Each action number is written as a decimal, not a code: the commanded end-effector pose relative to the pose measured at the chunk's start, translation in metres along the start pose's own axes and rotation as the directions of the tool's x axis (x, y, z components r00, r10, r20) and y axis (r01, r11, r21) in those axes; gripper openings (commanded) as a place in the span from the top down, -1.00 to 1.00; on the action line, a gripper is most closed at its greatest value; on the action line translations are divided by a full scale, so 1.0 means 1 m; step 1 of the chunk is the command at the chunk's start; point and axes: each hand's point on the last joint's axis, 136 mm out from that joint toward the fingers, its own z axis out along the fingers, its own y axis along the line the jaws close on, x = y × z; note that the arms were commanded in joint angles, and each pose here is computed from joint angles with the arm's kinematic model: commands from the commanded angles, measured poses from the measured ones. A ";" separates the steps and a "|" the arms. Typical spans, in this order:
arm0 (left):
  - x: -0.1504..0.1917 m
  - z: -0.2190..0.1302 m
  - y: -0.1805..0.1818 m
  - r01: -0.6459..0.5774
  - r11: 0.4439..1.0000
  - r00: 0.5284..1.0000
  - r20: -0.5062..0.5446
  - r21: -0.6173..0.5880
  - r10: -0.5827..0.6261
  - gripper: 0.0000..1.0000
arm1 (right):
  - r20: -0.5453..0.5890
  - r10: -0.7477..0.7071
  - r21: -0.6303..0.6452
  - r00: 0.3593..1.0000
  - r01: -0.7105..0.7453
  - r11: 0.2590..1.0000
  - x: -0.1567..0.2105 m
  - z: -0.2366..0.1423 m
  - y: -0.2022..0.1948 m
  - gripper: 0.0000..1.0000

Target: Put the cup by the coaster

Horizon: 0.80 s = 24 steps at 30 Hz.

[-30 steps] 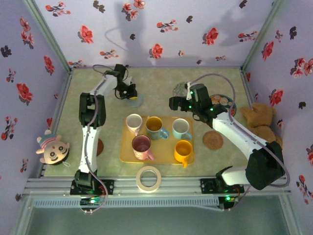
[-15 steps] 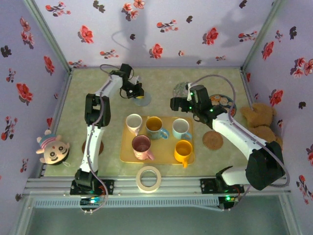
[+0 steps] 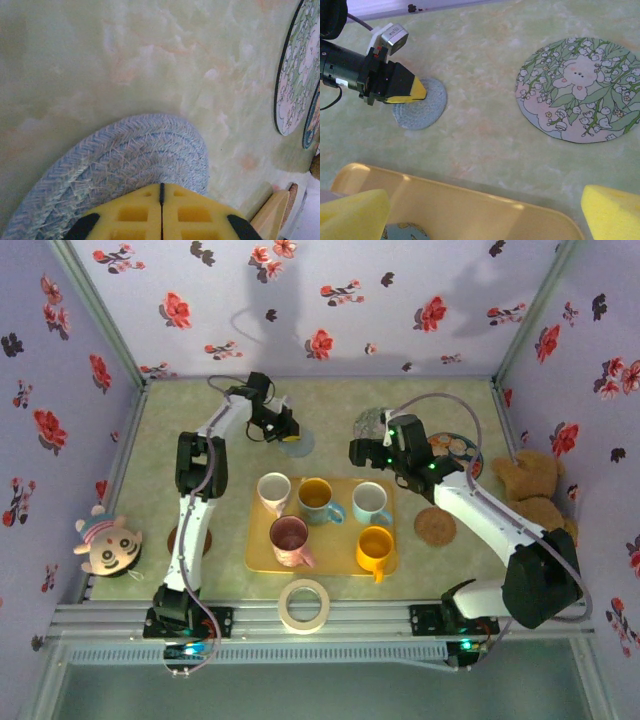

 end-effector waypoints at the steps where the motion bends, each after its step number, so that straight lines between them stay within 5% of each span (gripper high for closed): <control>1: 0.013 0.011 0.007 0.039 0.999 0.998 -0.047 -0.029 -0.040 0.79 | 0.031 0.003 0.010 1.000 -0.003 1.000 -0.005 -0.004 -0.001 -0.99; 11: -0.010 -0.026 -0.029 0.010 1.000 0.998 0.059 -0.005 -0.010 0.55 | 0.031 -0.006 0.013 1.000 0.005 1.000 -0.006 -0.005 -0.001 -0.99; 24: -0.021 -0.126 -0.079 -0.072 0.992 0.969 0.228 -0.101 0.094 0.19 | 0.034 -0.038 0.019 0.999 0.037 0.999 -0.014 -0.017 0.001 -0.99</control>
